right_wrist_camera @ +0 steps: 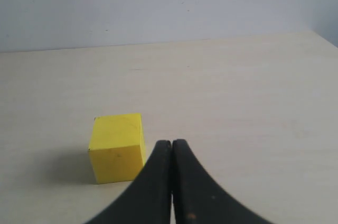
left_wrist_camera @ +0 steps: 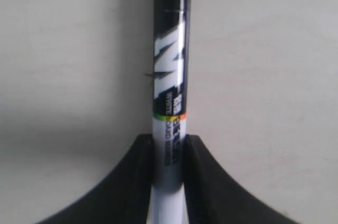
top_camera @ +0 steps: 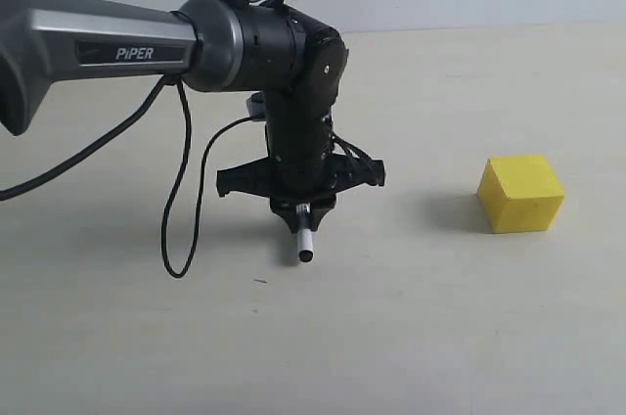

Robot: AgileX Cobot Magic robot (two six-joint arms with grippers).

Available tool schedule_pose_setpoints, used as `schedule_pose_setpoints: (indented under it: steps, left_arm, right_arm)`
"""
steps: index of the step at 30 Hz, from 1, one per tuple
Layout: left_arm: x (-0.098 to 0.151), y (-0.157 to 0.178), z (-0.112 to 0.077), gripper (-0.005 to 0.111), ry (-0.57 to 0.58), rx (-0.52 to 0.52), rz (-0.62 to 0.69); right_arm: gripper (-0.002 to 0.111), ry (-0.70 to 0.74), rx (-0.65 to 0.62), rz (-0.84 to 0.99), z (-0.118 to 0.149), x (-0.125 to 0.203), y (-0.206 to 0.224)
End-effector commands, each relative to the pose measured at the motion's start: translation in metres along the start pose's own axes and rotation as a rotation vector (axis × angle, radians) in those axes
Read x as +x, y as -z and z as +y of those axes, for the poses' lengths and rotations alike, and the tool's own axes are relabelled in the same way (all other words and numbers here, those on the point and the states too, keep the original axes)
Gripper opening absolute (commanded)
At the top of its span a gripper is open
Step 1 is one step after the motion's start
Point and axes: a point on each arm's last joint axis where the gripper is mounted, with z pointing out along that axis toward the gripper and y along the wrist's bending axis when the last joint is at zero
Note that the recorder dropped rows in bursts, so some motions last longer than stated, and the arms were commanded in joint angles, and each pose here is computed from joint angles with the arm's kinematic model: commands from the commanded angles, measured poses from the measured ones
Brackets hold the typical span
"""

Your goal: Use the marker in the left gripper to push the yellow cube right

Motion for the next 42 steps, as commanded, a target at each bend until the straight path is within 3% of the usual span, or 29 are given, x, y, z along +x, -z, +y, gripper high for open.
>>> schedule_pose_setpoints:
  steps: [1,5,7,15,19,23,26,28,31,36,39,42]
  left_arm:
    - [0.001,-0.011,0.003,0.000,0.025,-0.034,0.031]
    - [0.001,-0.016,0.003,0.001,0.032,-0.042,0.038]
    - [0.001,-0.016,0.003,0.008,0.032,-0.042,0.038]
    - [0.002,-0.016,0.004,0.068,-0.056,-0.047,0.047]
    - [0.002,-0.012,0.003,0.082,-0.092,-0.036,0.037]
    - [-0.002,0.014,0.000,0.076,-0.219,0.026,-0.038]
    - [-0.001,0.049,0.000,0.062,-0.329,0.080,-0.106]
    - [0.001,0.079,0.001,0.044,-0.421,0.124,-0.160]
    - [0.007,0.119,0.005,-0.001,-0.500,0.193,-0.239]
    - [0.019,0.153,0.014,0.000,-0.604,0.298,-0.410]
    - [0.027,0.158,0.025,0.000,-0.585,0.358,-0.531]
    - [0.039,0.149,0.048,0.000,-0.482,0.444,-0.668]
  right_arm:
    - [0.000,0.002,0.004,-0.005,0.000,0.001,0.000]
    - [0.000,0.002,0.004,-0.005,0.000,0.001,0.000]
    - [0.000,0.002,0.004,-0.005,0.000,0.001,0.000]
    - [0.000,0.002,0.004,-0.005,0.000,0.001,0.000]
    - [0.000,0.002,0.004,-0.005,0.000,0.001,0.000]
    - [0.000,0.002,0.004,-0.005,0.000,0.001,0.000]
    - [0.000,0.002,0.004,-0.005,0.000,0.001,0.000]
    - [0.000,0.002,0.004,-0.005,0.000,0.001,0.000]
    - [0.000,0.002,0.004,-0.005,0.000,0.001,0.000]
    - [0.000,0.002,0.004,-0.005,0.000,0.001,0.000]
    - [0.000,0.002,0.004,-0.005,0.000,0.001,0.000]
    - [0.000,0.002,0.004,-0.005,0.000,0.001,0.000]
